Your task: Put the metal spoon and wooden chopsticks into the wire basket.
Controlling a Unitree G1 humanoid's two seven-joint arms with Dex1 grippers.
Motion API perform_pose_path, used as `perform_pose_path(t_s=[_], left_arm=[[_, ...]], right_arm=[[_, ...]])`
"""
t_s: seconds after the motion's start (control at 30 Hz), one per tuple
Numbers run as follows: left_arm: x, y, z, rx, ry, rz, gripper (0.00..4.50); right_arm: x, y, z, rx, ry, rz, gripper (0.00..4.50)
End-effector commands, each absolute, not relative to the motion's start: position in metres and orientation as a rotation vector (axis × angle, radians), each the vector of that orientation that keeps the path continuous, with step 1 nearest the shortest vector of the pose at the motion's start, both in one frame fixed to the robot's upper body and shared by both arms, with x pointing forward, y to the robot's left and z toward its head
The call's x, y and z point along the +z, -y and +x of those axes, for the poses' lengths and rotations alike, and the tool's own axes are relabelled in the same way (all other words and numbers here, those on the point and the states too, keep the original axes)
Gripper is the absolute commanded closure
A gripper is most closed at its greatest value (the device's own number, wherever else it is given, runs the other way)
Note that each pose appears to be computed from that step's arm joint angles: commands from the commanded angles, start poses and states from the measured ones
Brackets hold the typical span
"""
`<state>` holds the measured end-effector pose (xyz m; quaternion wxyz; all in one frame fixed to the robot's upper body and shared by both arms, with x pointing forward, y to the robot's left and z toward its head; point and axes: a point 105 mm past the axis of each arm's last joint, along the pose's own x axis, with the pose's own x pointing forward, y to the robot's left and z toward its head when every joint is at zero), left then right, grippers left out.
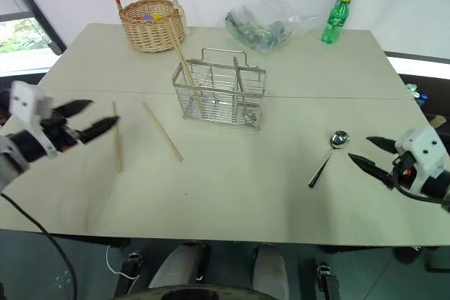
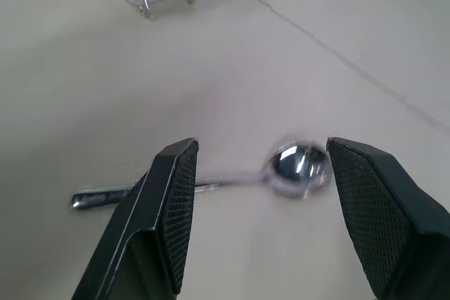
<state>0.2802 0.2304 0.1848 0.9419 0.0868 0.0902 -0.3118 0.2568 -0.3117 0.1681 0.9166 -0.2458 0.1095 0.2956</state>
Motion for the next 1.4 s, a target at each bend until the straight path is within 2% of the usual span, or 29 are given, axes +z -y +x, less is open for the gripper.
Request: perform_pose_path(t_s=[0.03, 0.33, 0.43, 0.6, 0.8, 1.03, 1.4], left_arm=[[0.193, -0.2, 0.269, -0.818, -0.187, 0.233, 0.06], [0.211, -0.129, 0.258, -1.178, -0.158, 0.202, 0.06], [0.212, -0.117, 0.257, -1.223, -0.143, 0.198, 0.06], [0.214, -0.106, 0.256, -1.253, -0.127, 0.186, 0.06], [0.216, -0.103, 0.249, -1.242, -0.116, 0.182, 0.06], [0.23, -0.11, 0.247, -1.172, -0.079, 0.179, 0.06], [0.238, -0.111, 0.248, -1.136, -0.058, 0.184, 0.06]], right_arm=[[0.187, 0.301, 0.265, 0.754, -0.223, -0.665, 1.5], [0.187, 0.272, 0.294, 1.243, -0.373, -1.187, 1.5], [0.181, 0.268, 0.31, 1.338, -0.425, -1.378, 1.5], [0.179, 0.255, 0.337, 1.425, -0.448, -1.559, 1.5], [0.157, 0.254, 0.355, 1.442, -0.523, -1.71, 1.5], [0.142, 0.271, 0.369, 1.361, -0.617, -1.92, 1.5], [0.127, 0.268, 0.37, 1.369, -0.601, -1.904, 1.5]])
